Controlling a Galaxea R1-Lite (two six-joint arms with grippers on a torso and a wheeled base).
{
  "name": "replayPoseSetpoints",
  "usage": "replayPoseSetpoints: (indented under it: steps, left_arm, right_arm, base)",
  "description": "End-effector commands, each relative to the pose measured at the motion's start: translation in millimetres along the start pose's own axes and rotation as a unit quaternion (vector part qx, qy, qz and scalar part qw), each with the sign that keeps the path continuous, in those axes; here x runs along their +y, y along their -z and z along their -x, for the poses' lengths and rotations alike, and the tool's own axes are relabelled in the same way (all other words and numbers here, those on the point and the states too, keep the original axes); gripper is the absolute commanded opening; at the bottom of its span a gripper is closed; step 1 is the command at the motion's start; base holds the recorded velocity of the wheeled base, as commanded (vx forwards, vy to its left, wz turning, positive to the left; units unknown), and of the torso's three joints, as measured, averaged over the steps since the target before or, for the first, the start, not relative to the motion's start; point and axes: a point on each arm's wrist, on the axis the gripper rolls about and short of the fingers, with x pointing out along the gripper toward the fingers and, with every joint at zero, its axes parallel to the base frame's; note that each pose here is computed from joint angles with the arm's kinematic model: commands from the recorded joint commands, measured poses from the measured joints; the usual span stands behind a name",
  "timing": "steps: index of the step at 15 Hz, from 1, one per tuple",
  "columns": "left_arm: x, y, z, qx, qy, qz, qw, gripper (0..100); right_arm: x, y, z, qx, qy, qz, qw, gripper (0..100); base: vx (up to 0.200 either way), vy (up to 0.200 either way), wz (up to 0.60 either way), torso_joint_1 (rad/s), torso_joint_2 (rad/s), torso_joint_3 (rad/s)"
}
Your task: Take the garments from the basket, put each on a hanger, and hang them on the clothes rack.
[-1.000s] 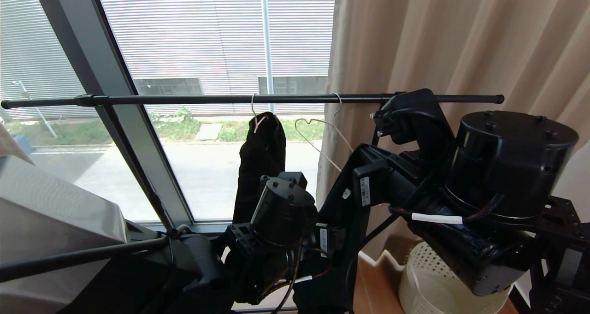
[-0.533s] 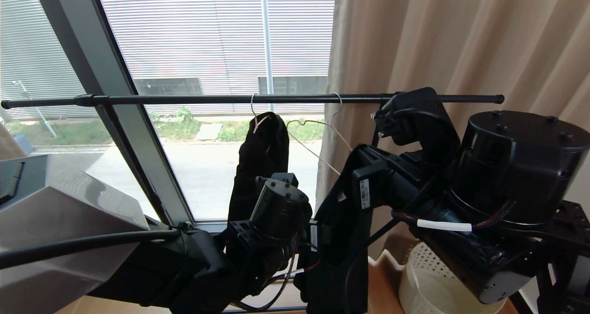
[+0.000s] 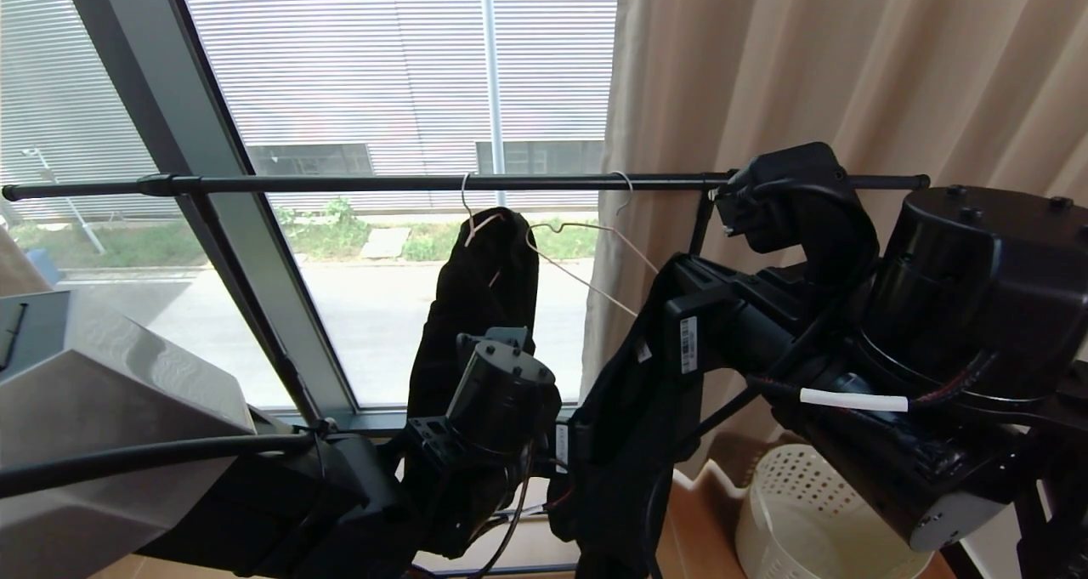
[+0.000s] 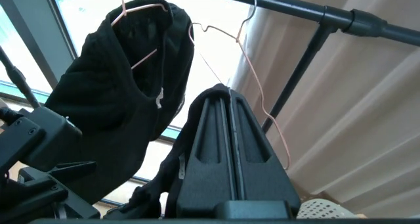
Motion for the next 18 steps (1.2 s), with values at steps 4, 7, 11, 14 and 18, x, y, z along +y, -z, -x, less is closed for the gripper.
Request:
replayPoseSetpoints:
  steps: [4, 7, 11, 14, 18]
  left_arm:
    - [-2.9, -20.5, 3.0, -0.032, 0.008, 0.004, 0.9994, 100]
    - [-9.2, -30.8, 3.7, -0.049, 0.017, -0.001, 0.9986, 100]
    - [-7.1, -29.9, 4.5, -0.048, 0.015, 0.0, 0.9988, 0]
    - [-7.4, -29.3, 4.7, -0.047, 0.015, -0.001, 0.9988, 0]
    - [2.8, -36.1, 19.5, -0.059, 0.008, 0.008, 0.9982, 0]
  right_arm:
    - [-3.5, 2.4, 3.7, 0.002, 0.0, 0.002, 1.0, 0]
    - [-3.2, 3.2, 3.5, 0.003, 0.0, 0.002, 1.0, 0]
    - [-5.9, -1.4, 6.3, -0.003, 0.0, -0.002, 1.0, 0]
    - [-6.9, -1.4, 5.4, -0.003, 0.002, -0.003, 1.0, 0]
    - [-19.0, -1.6, -3.9, -0.001, 0.027, -0.006, 0.9996, 0]
  base:
    - [0.0, 0.0, 0.0, 0.0, 0.0, 0.0]
    - [0.0, 0.0, 0.0, 0.0, 0.0, 0.0]
    - [0.0, 0.0, 0.0, 0.0, 0.0, 0.0]
    - [0.0, 0.0, 0.0, 0.0, 0.0, 0.0]
    - [0.0, 0.0, 0.0, 0.0, 0.0, 0.0]
